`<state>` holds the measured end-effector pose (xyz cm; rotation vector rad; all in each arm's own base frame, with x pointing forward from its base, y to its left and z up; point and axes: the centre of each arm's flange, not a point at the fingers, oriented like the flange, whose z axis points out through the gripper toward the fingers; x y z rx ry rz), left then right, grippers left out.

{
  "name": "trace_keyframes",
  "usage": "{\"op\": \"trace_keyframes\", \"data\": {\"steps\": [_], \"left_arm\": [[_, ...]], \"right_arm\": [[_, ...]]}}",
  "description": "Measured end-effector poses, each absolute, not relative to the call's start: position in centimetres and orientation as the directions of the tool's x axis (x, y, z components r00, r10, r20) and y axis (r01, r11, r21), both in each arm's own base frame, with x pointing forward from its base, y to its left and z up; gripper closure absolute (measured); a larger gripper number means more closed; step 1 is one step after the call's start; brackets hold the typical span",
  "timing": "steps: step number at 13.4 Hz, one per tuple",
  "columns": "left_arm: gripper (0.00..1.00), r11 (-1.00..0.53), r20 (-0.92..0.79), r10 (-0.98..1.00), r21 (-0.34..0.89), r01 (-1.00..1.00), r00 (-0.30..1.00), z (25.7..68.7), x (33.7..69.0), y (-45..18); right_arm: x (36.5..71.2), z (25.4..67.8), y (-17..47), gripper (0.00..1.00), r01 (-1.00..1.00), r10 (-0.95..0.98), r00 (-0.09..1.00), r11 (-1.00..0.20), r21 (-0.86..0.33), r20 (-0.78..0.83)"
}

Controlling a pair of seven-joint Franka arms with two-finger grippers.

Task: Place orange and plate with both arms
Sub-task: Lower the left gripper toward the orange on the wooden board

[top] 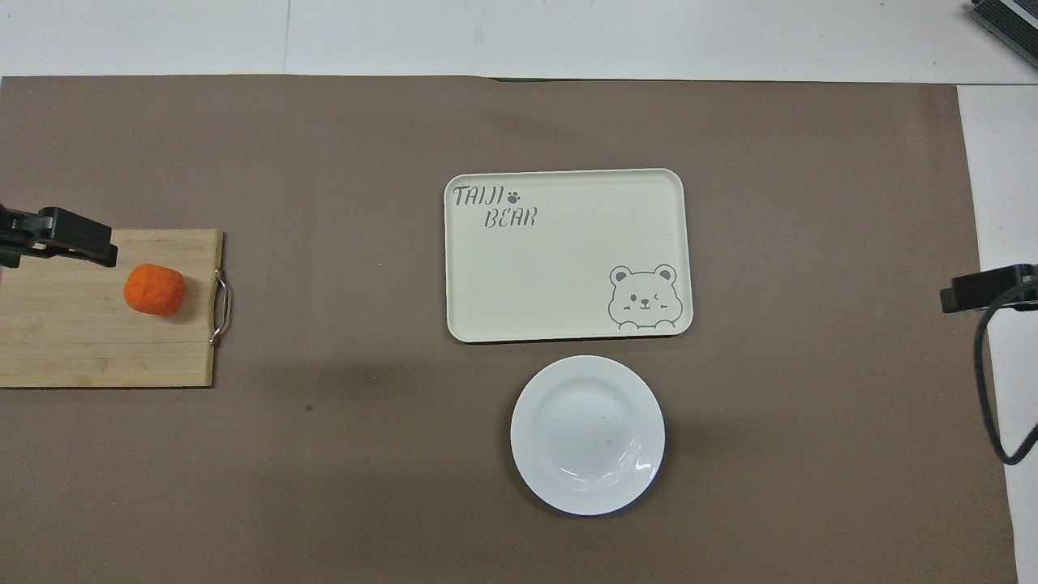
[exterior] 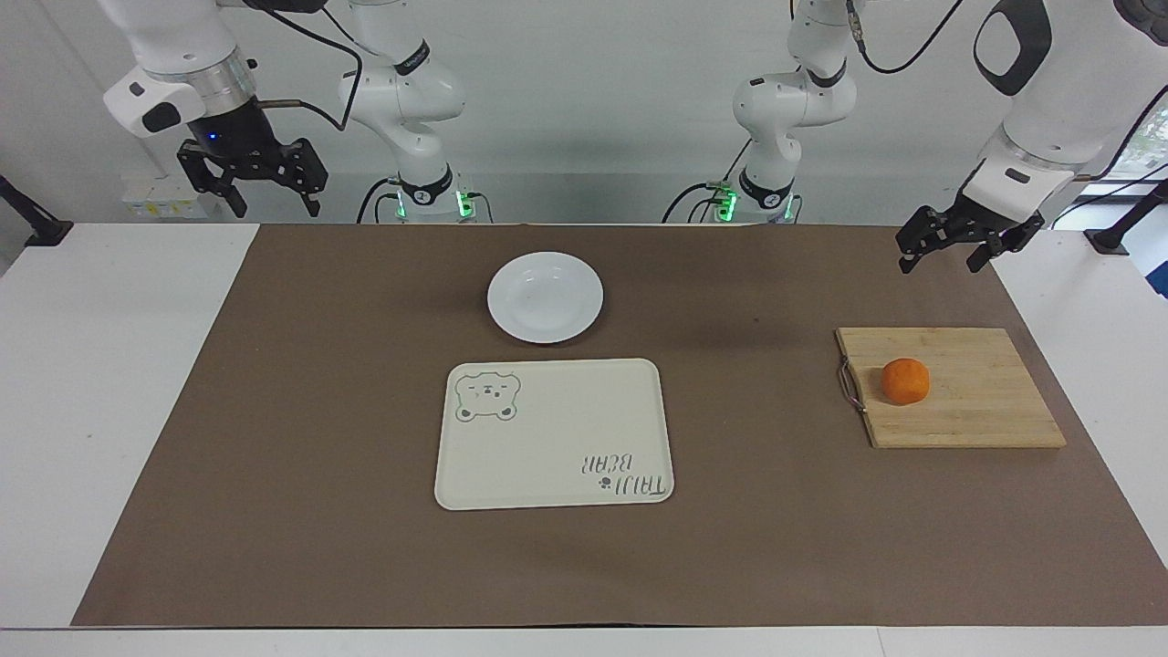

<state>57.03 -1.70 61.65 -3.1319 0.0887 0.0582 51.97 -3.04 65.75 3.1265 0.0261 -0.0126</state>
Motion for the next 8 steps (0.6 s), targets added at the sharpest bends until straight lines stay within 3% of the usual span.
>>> {"op": "trace_keyframes", "data": {"steps": [8], "left_arm": [[0.0,-0.998,-0.065,-0.055,-0.007,-0.056,0.996,60.3,56.9,-1.6]], "right_arm": [[52.0,65.7,-3.0,0.0,0.017,0.017,1.0,-1.0,0.015,-0.008]]}}
